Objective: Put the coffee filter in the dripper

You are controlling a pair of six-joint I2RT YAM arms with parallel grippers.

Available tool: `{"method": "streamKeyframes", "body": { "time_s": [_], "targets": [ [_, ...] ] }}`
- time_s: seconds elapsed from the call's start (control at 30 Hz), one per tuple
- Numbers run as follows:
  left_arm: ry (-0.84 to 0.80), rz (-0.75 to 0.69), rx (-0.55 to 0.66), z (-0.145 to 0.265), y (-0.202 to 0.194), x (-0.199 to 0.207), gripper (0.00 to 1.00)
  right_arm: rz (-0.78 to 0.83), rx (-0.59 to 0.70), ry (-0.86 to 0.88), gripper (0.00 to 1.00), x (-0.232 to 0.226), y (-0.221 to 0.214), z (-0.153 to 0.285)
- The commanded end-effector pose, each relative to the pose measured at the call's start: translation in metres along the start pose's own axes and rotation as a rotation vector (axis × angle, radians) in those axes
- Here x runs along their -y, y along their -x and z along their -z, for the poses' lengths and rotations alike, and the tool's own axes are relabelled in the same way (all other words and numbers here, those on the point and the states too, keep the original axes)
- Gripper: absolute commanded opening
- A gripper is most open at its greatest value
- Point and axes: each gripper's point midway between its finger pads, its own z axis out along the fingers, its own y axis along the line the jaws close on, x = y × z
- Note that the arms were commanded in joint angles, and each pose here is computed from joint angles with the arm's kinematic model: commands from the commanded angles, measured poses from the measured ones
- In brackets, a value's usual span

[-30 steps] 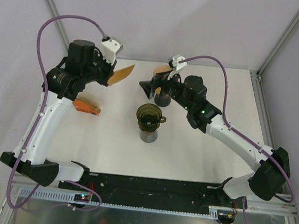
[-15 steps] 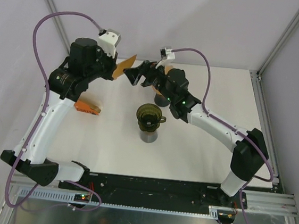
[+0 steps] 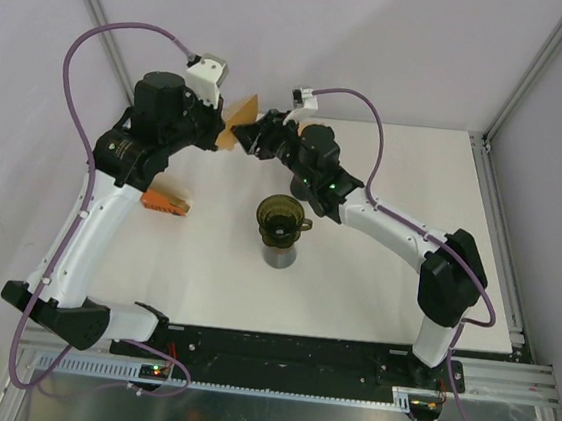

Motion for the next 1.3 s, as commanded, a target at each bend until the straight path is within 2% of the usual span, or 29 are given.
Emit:
{"method": "streamKeyframes", "body": {
  "time_s": [0.0,0.1,0.17,0.27,0.43,0.5,0.57,0.7,0.83,1.03,1.27],
  "targets": [
    [-0.05,0.028,0.045,0.01,0.01,0.012,0.0,-0.018,0.082,0.009,0.33,-0.003,0.035,-0.003],
    [-0.069,0.028,0.039,0.011,0.009,0.015,0.0,-0.019,0.09,-0.007,0.08,0.006,0.041,0.002],
    [-0.09,0.028,0.031,0.011,0.008,0.019,0.0,0.002,0.091,-0.018,0.02,0.008,0.044,0.005],
    [-0.114,0.028,0.017,0.011,0.004,0.023,0.05,0.057,0.075,-0.039,0.0,0.011,0.048,0.011],
    [-0.139,0.015,0.029,0.025,0.012,0.026,0.61,0.228,-0.017,-0.077,0.0,0.011,0.058,0.028],
    [-0.139,0.006,0.041,0.034,0.017,0.026,0.74,0.307,-0.119,-0.103,0.0,0.013,0.055,0.039],
    [-0.128,-0.008,0.051,0.041,0.022,0.023,0.82,0.377,-0.227,-0.132,0.0,0.014,0.053,0.052],
    [-0.077,-0.032,0.054,0.048,0.024,0.013,0.88,0.452,-0.448,-0.188,0.0,0.015,0.045,0.095],
    [-0.075,-0.032,0.037,0.045,0.017,0.012,0.89,0.46,-0.605,-0.244,0.0,0.016,0.038,0.135],
    [-0.081,-0.034,0.015,0.04,0.01,0.013,0.9,0.437,-0.757,-0.318,0.0,0.017,0.028,0.179],
    [-0.105,-0.043,-0.028,0.031,-0.006,0.017,0.9,0.443,-0.928,-0.326,0.0,0.016,-0.002,0.2]
  ]
}}
